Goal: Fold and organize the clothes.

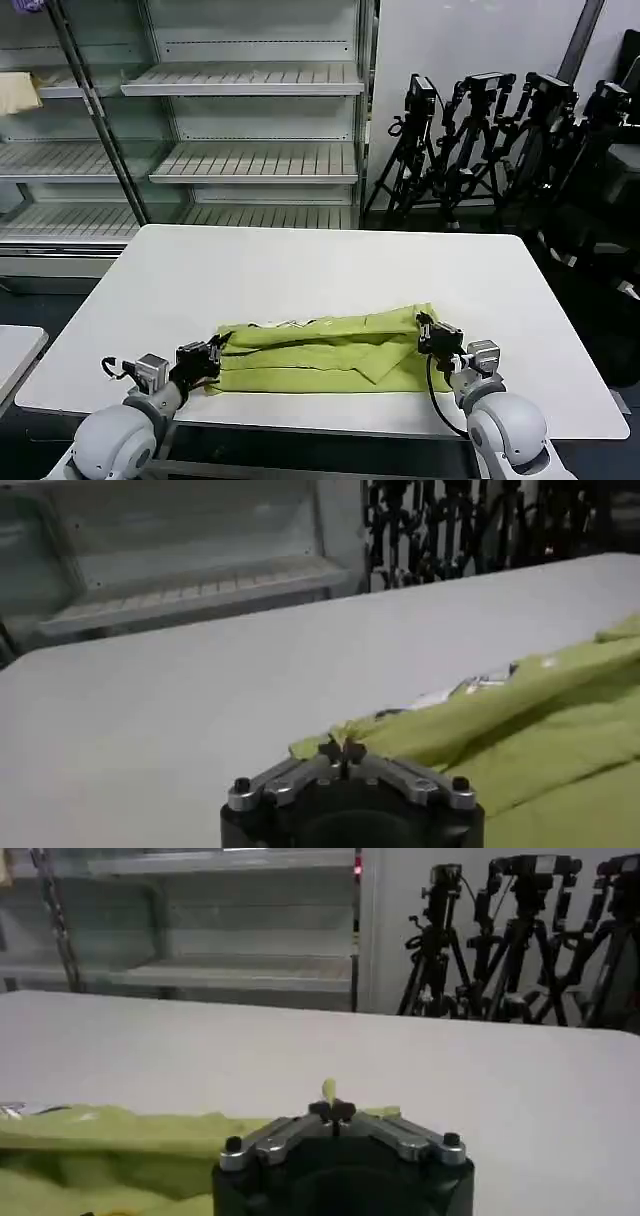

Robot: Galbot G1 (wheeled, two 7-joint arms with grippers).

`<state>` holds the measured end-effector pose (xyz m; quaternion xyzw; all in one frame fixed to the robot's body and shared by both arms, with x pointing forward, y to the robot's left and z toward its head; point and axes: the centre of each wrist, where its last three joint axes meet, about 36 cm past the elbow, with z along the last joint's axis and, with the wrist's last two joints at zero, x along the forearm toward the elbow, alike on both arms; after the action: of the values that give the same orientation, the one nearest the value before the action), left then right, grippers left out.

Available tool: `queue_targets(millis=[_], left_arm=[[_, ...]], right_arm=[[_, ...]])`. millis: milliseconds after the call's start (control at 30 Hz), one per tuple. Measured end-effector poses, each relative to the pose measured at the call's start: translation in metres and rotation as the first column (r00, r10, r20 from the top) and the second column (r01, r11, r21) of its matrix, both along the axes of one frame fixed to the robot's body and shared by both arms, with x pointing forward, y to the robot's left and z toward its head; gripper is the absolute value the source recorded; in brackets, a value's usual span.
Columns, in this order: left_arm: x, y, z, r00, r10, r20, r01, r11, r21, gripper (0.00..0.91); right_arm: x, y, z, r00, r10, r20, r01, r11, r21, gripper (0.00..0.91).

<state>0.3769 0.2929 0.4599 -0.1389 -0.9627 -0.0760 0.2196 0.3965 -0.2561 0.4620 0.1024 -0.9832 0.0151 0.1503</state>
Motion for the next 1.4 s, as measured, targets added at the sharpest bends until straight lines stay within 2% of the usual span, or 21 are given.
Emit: queue_targets(millis=[367, 633, 933, 967, 1000, 1033, 1067, 1400], left_arm=[[0.000, -0.010, 0.021, 0.997, 0.070, 0.044, -0.068, 0.997, -0.030, 0.907], [-0.011, -0.019, 0.010, 0.986, 0.165, -0.008, -0.165, 0.985, -0.046, 0.907], [-0.020, -0.027, 0.001, 0.977, 0.199, -0.077, -0.206, 0.974, -0.095, 0.907], [-0.020, -0.027, -0.001, 0.976, 0.201, -0.084, -0.209, 0.973, -0.101, 0.786], [-0.019, -0.026, -0.002, 0.975, 0.203, -0.091, -0.212, 0.972, -0.105, 0.302], [-0.019, -0.026, -0.004, 0.974, 0.204, -0.099, -0.214, 0.971, -0.109, 0.131], [-0.019, -0.027, -0.005, 0.973, 0.204, -0.104, -0.215, 0.970, -0.114, 0.010], [-0.021, -0.034, -0.010, 0.974, 0.185, -0.135, -0.205, 0.966, -0.159, 0.020]], right_arm=[[-0.020, -0.016, 0.017, 0.999, -0.026, 0.037, 0.027, 1.000, -0.008, 0.907], [-0.046, -0.028, 0.034, 0.996, -0.050, 0.070, 0.051, 0.999, -0.013, 0.907], [-0.057, -0.032, 0.039, 0.994, -0.071, 0.083, 0.073, 0.997, -0.022, 0.907], [-0.058, -0.032, 0.039, 0.994, -0.074, 0.083, 0.076, 0.997, -0.024, 0.907], [-0.059, -0.034, 0.038, 0.994, -0.077, 0.083, 0.079, 0.996, -0.027, 0.907], [-0.060, -0.034, 0.038, 0.993, -0.080, 0.082, 0.083, 0.996, -0.030, 0.907], [-0.060, -0.035, 0.038, 0.993, -0.082, 0.081, 0.085, 0.996, -0.031, 0.907], [-0.063, -0.037, 0.039, 0.991, -0.099, 0.088, 0.103, 0.994, -0.042, 0.907]])
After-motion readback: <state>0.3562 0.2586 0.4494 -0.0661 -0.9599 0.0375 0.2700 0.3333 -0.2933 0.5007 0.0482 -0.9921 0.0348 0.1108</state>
